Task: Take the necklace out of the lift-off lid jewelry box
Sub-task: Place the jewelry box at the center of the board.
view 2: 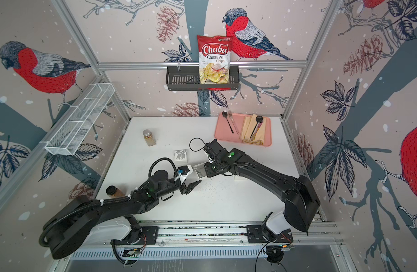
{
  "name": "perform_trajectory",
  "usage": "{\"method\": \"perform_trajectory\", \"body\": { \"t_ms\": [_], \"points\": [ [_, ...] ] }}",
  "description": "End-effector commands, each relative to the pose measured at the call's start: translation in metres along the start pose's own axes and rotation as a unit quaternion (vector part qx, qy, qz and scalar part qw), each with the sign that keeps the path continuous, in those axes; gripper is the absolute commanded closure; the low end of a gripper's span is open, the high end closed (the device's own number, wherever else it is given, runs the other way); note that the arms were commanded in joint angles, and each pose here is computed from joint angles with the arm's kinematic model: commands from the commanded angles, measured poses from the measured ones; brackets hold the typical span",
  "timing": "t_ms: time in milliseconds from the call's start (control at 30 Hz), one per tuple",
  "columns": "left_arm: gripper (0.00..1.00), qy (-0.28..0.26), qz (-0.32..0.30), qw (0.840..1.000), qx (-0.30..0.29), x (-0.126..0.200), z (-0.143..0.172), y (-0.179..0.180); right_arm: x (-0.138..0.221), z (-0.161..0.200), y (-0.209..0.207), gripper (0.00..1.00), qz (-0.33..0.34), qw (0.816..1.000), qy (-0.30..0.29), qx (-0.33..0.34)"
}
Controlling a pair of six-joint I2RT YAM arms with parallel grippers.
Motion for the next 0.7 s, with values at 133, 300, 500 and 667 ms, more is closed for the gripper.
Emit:
{"method": "perform_trajectory", "body": {
  "t_ms": [133,300,500,667],
  "points": [
    [0.01,-0.006,-0.060,0.998,0.028,0.013,0.009,0.014,-0.033,0.009,-0.019,1.00,0.070,0.997,-0.001,-0.027],
    [0.01,-0.011,-0.127,0.986,0.111,0.035,0.027,0.029,-0.057,0.018,-0.024,0.96,0.083,0.996,0.002,-0.034],
    [0.04,0.006,-0.178,0.957,0.227,0.048,0.043,0.042,-0.065,0.023,-0.030,0.61,0.098,0.995,0.006,-0.033],
    [0.16,0.011,-0.166,0.953,0.255,0.044,0.034,0.041,-0.053,0.020,-0.044,0.62,0.120,0.991,0.008,-0.064]
  ]
}}
Point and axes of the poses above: each gripper's point midway between its finger pads, its own x axis back along the fingers, its own y axis along the line the jaws close on, z = x × y, the point moved 3 cm from there along x, back along the fingers, and after that the axes turned 11 degrees about x, right-handed, at the moved point
